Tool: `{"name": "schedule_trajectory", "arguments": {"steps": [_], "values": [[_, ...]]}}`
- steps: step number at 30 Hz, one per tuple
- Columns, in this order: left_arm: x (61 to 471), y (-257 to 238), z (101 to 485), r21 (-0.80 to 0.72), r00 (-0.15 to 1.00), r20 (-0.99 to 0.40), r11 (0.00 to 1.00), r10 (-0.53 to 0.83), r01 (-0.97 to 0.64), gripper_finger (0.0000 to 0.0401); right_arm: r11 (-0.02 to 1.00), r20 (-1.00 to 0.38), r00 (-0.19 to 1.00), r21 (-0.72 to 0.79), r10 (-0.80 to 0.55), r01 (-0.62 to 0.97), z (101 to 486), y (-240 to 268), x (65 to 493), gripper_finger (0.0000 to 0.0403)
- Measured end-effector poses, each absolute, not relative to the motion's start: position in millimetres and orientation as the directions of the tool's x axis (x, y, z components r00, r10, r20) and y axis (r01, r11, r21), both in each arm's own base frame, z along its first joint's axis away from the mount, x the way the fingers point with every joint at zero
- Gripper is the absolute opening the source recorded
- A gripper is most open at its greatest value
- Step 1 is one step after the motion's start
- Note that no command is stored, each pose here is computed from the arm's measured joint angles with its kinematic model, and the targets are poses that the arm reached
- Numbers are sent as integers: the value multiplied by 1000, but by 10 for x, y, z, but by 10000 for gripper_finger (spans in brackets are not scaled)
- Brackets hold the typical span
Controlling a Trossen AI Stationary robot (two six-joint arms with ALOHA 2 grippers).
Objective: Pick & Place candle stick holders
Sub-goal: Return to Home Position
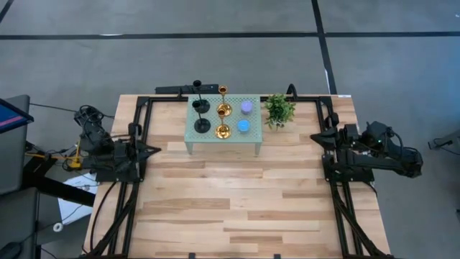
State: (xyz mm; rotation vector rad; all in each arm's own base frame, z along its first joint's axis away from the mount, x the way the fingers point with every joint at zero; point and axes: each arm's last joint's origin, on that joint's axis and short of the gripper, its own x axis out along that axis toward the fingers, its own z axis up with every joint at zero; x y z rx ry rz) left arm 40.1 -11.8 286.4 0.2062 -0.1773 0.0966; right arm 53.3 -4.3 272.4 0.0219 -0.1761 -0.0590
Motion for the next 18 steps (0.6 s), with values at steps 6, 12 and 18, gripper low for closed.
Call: {"name": "schedule_trajectory", "arguments": {"steps": [6, 12, 18], "values": [[440, -197, 2823, 152, 986, 163, 988, -46, 21, 8, 998, 161, 985, 36, -60, 55, 2700, -44, 544, 0], [520, -291, 2808, 146, 992, 119, 989, -48, 30, 8, 998, 155, 986, 36, -58, 53, 2694, -43, 545, 0], [633, -425, 2765, 229, 997, 52, 973, -54, 41, 8, 998, 153, 987, 37, -58, 52, 2692, -43, 545, 0]]}}
